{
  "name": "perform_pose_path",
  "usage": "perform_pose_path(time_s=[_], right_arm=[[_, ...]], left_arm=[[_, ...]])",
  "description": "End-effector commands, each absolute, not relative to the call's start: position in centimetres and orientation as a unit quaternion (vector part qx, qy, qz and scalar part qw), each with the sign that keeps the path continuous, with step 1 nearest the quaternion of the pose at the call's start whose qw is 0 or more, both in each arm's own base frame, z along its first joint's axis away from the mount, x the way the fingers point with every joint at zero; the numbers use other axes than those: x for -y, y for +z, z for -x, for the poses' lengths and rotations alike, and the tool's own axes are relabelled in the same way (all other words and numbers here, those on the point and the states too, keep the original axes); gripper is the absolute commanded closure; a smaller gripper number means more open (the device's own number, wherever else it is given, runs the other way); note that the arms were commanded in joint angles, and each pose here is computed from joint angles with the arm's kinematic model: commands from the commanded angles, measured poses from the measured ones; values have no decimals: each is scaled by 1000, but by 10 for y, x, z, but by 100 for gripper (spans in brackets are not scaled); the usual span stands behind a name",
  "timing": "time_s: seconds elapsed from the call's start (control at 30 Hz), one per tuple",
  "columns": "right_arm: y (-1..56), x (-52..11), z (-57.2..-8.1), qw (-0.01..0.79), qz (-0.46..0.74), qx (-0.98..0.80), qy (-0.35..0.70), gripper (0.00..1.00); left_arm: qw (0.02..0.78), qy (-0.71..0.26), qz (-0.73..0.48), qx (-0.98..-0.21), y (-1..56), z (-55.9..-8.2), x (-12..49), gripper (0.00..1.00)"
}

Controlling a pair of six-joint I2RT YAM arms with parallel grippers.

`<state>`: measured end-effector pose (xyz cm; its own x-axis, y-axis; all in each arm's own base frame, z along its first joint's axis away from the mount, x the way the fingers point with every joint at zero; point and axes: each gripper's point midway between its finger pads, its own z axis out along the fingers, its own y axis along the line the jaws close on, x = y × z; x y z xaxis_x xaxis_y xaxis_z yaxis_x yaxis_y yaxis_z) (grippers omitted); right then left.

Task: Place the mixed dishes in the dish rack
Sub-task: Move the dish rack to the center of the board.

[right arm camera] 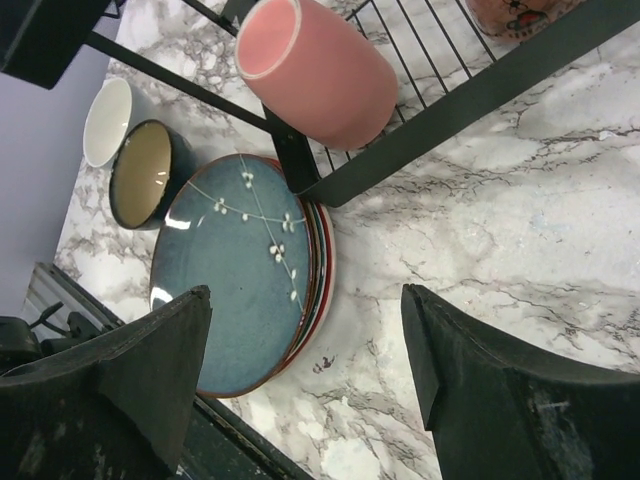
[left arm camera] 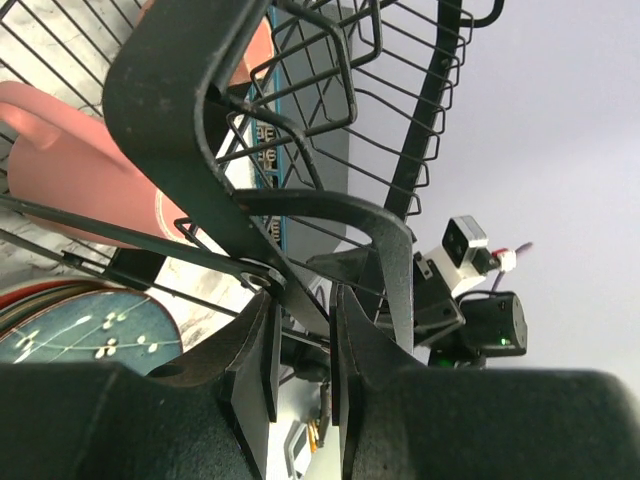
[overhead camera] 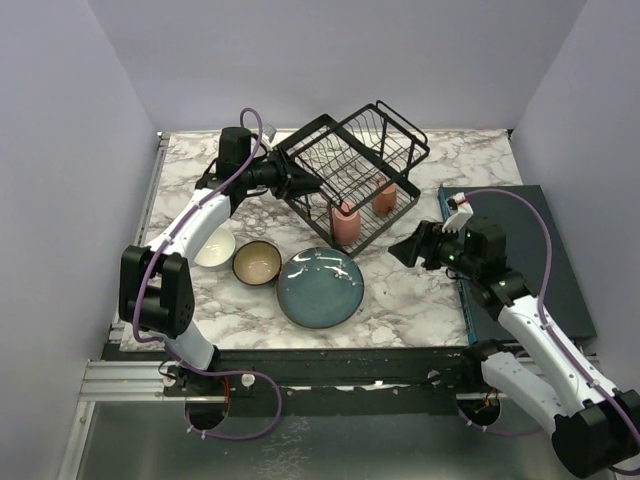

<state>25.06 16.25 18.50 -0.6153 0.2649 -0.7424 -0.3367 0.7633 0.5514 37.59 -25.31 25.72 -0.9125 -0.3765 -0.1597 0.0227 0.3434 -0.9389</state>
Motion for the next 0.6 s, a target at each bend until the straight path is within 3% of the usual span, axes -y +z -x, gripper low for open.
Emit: perform_pose_path(time_s=[0.0, 0.57], right_arm=[[190, -165, -260, 445, 23, -827, 343, 18], [166, -163, -295, 431, -13, -848, 309, 20]], left_arm=[[169, -562, 53, -808, 261, -357, 231, 100], [175, -554, 50, -813, 259, -366, 211, 100]])
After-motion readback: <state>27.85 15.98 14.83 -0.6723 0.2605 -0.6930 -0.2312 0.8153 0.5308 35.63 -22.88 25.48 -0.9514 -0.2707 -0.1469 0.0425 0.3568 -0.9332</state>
